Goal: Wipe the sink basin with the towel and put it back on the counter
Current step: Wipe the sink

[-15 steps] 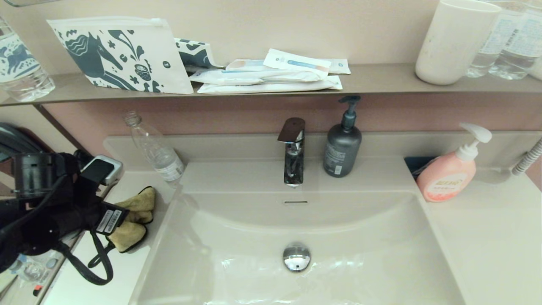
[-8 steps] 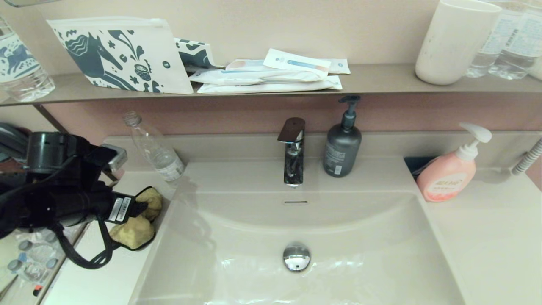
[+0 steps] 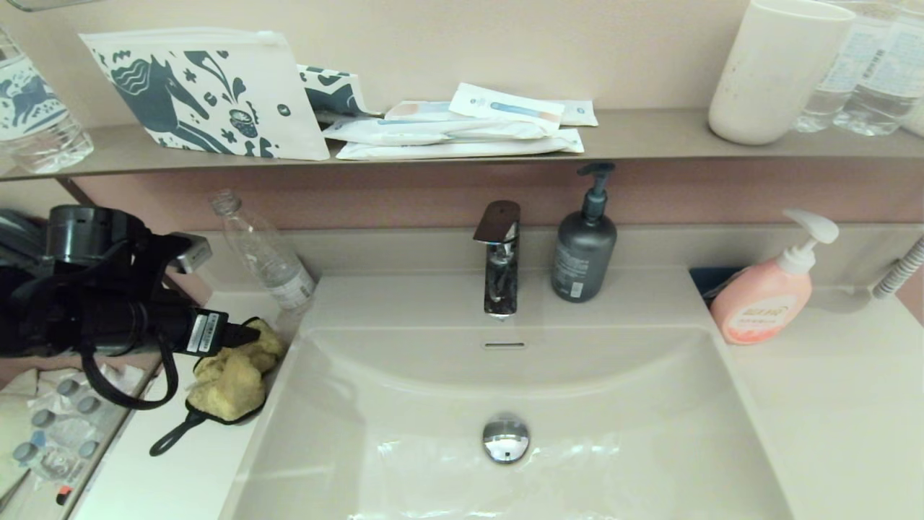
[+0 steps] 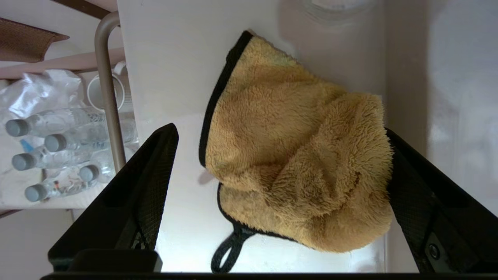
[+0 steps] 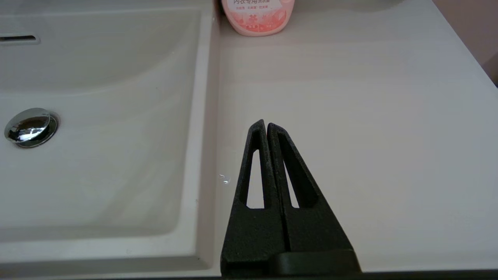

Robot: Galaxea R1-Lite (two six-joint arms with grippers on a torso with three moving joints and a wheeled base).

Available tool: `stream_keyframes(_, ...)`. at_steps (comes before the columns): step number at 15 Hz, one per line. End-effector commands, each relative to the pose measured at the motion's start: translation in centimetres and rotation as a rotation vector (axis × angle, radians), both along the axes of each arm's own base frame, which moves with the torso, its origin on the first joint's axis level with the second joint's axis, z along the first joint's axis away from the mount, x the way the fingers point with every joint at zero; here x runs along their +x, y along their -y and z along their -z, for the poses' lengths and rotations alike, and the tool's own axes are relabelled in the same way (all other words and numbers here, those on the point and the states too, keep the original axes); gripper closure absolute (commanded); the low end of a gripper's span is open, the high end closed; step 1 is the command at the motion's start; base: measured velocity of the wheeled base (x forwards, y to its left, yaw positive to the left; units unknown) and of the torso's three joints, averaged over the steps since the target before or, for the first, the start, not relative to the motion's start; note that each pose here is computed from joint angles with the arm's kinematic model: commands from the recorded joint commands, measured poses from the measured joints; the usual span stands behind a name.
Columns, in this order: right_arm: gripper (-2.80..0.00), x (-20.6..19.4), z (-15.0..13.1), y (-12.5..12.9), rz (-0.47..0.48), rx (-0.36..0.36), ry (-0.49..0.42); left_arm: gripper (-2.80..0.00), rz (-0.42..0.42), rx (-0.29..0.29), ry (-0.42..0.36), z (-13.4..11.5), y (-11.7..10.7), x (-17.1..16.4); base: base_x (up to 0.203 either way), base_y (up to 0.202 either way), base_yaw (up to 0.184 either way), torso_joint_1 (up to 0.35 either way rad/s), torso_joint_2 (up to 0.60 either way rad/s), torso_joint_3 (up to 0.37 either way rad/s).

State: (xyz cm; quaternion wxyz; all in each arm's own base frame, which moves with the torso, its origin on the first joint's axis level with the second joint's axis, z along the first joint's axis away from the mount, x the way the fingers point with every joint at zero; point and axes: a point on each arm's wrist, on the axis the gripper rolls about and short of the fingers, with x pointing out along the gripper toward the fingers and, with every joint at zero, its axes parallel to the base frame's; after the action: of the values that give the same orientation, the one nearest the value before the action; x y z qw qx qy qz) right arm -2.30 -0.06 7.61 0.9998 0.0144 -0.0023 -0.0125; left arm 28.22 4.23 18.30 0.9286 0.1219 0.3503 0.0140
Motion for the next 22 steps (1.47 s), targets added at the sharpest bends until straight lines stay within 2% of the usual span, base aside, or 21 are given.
stream_keyframes(1, 0.00, 0.0, 0.0, 0.0, -0.001, 0.000, -0.001, -2.80, 0.011, -0.025, -0.001, -0.6, -0.5, 0.3, 0.000, 0.000, 0.000, 0.000, 0.00, 0.000)
stream_keyframes(5, 0.00, 0.0, 0.0, 0.0, -0.001, 0.000, -0.001, -2.80, -0.003, -0.060, -0.086, -2.8, -0.8, -1.2, 0.000, 0.000, 0.000, 0.000, 0.00, 0.000)
stream_keyframes(8, 0.00, 0.0, 0.0, 0.0, -0.001, 0.000, -0.001, -2.80, -0.010, -0.058, -0.081, -3.4, -0.8, -2.1, 0.000, 0.000, 0.000, 0.000, 0.00, 0.000)
stream_keyframes(13, 0.00, 0.0, 0.0, 0.0, -0.001, 0.000, -0.001, -2.80, -0.016, -0.040, -0.028, -4.9, -0.6, -3.4, 0.000, 0.000, 0.000, 0.000, 0.00, 0.000)
stream_keyframes(15, 0.00, 0.0, 0.0, 0.0, -0.001, 0.000, -0.001, -2.80, -0.038, -0.021, -0.037, -4.7, -0.6, -3.7, 0.000, 0.000, 0.000, 0.000, 0.00, 0.000)
stream_keyframes(19, 0.00, 0.0, 0.0, 0.0, -0.001, 0.000, -0.001, -2.80, -0.025, -0.026, -0.051, -4.2, 0.0, -4.6, 0.000, 0.000, 0.000, 0.000, 0.00, 0.000)
stream_keyframes(21, 0.00, 0.0, 0.0, 0.0, 0.000, 0.000, -0.001, -2.80, -0.028, -0.030, -0.035, -4.4, 0.2, -5.8, 0.000, 0.000, 0.000, 0.000, 0.00, 0.000)
stream_keyframes(22, 0.00, 0.0, 0.0, 0.0, -0.001, 0.000, -0.001, -2.80, -0.042, -0.051, -0.018, -4.6, 0.4, -6.7, 0.000, 0.000, 0.000, 0.000, 0.00, 0.000)
